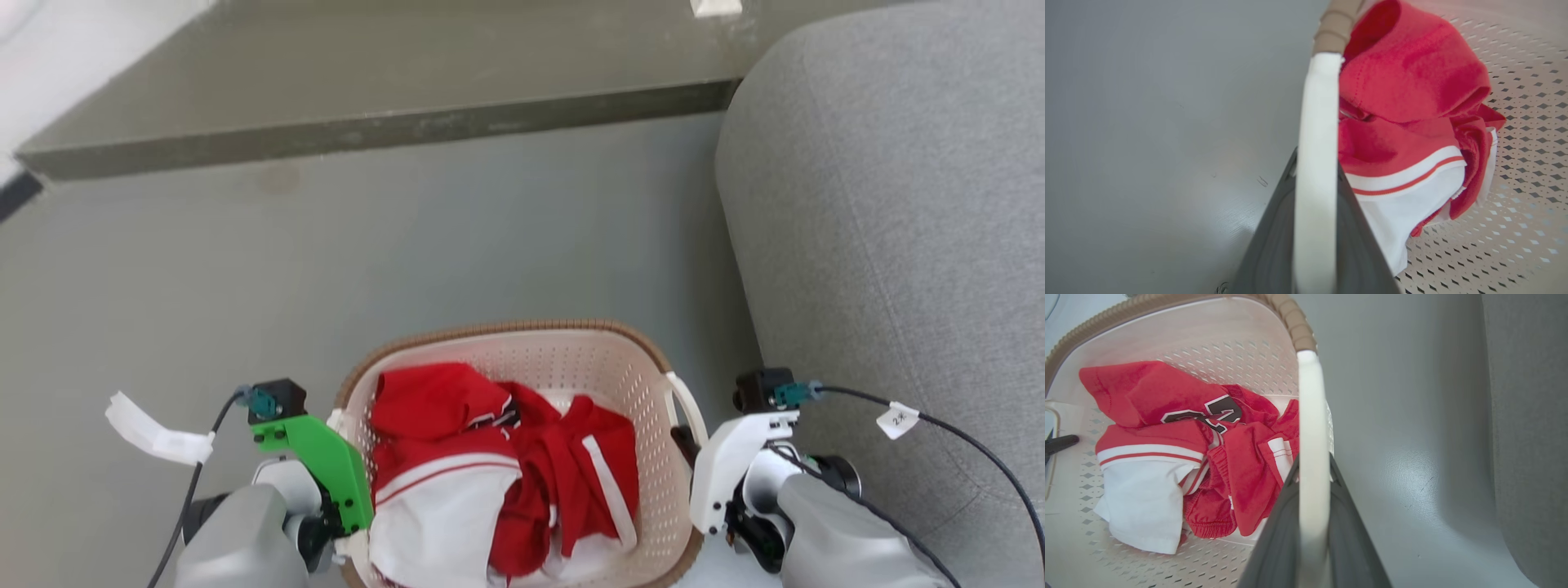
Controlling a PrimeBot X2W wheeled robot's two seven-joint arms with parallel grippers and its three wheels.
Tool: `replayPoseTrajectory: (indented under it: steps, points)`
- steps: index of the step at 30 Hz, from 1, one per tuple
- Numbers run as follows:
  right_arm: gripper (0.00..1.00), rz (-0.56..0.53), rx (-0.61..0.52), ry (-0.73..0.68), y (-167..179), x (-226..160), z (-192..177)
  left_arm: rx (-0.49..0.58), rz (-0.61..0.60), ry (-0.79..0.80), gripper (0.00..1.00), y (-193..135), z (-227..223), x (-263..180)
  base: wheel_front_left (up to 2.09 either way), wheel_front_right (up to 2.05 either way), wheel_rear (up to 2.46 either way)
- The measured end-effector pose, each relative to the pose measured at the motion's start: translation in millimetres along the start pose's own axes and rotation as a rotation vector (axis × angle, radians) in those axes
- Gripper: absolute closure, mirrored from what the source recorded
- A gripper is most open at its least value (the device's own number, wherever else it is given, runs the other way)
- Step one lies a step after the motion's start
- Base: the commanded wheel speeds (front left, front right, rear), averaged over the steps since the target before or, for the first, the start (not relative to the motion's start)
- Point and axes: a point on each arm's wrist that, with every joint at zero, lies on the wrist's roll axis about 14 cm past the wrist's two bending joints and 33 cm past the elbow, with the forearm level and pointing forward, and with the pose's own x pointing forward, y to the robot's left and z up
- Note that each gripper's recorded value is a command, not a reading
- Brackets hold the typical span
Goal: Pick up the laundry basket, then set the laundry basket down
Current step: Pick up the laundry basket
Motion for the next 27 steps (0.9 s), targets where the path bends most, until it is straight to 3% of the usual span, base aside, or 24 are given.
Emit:
replayPoseTrajectory:
  steps: [27]
  points:
    - [1.00,0.000,0.031,0.008,13,-37,-22,0.011,-0.002,0.007,1.00,-11,-23,-38,0.00,0.00,0.00]
